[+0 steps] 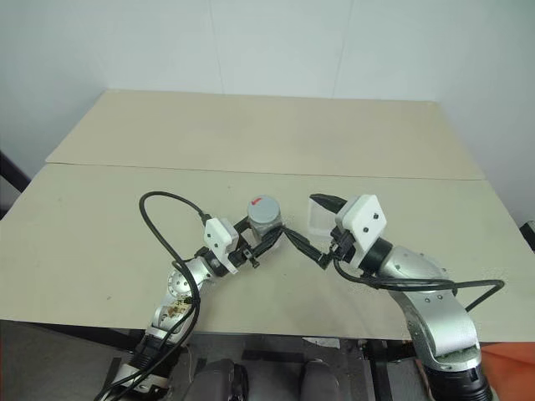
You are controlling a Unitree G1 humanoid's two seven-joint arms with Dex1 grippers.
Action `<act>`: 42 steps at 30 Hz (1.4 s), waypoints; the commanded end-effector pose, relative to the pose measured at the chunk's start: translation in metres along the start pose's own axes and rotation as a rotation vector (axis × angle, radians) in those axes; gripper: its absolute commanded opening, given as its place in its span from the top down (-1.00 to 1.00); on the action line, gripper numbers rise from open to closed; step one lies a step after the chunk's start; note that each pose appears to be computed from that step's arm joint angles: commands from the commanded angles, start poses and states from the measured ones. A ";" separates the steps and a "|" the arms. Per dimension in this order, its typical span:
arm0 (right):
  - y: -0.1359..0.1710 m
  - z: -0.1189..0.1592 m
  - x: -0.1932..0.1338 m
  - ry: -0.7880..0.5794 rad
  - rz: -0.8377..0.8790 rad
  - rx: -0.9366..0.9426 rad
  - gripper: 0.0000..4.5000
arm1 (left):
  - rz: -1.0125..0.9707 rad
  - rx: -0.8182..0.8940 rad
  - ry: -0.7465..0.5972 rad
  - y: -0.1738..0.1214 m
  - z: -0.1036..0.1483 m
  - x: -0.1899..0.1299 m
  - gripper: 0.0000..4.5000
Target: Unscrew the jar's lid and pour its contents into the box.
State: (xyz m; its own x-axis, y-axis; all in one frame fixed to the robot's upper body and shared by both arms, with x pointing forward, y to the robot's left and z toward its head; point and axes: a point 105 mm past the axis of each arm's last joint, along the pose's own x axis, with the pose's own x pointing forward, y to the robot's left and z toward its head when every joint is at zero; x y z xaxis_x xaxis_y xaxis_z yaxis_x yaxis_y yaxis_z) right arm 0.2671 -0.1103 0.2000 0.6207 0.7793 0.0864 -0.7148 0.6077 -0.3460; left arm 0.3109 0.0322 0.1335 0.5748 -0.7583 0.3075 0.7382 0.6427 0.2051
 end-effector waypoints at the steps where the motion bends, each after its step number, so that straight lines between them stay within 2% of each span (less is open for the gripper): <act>1: 0.011 0.024 0.002 -0.081 0.067 -0.013 -0.98 | -0.015 0.020 -0.053 -0.002 0.012 0.006 0.11; 6: 0.016 0.028 0.018 -0.114 0.095 0.042 -0.98 | -0.026 0.022 -0.055 -0.004 0.013 0.007 0.11; 18: 0.017 0.024 0.053 -0.141 0.057 -0.002 -0.98 | -0.028 0.026 -0.054 -0.006 0.014 0.006 0.11; 29: 0.009 0.020 0.053 -0.127 0.010 0.000 -0.98 | -0.031 0.024 -0.055 -0.008 0.013 0.007 0.11; 42: -0.002 0.014 0.038 -0.105 -0.037 0.009 -0.98 | -0.030 0.023 -0.047 -0.008 0.011 0.005 0.11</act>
State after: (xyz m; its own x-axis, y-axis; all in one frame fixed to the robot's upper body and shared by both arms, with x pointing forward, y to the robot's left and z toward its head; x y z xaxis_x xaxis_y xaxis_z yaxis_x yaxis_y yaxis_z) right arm 0.2883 -0.0685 0.2035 0.5909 0.7929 0.1486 -0.7374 0.6056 -0.2990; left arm 0.3083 0.0263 0.1328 0.5595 -0.7711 0.3038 0.7505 0.6269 0.2092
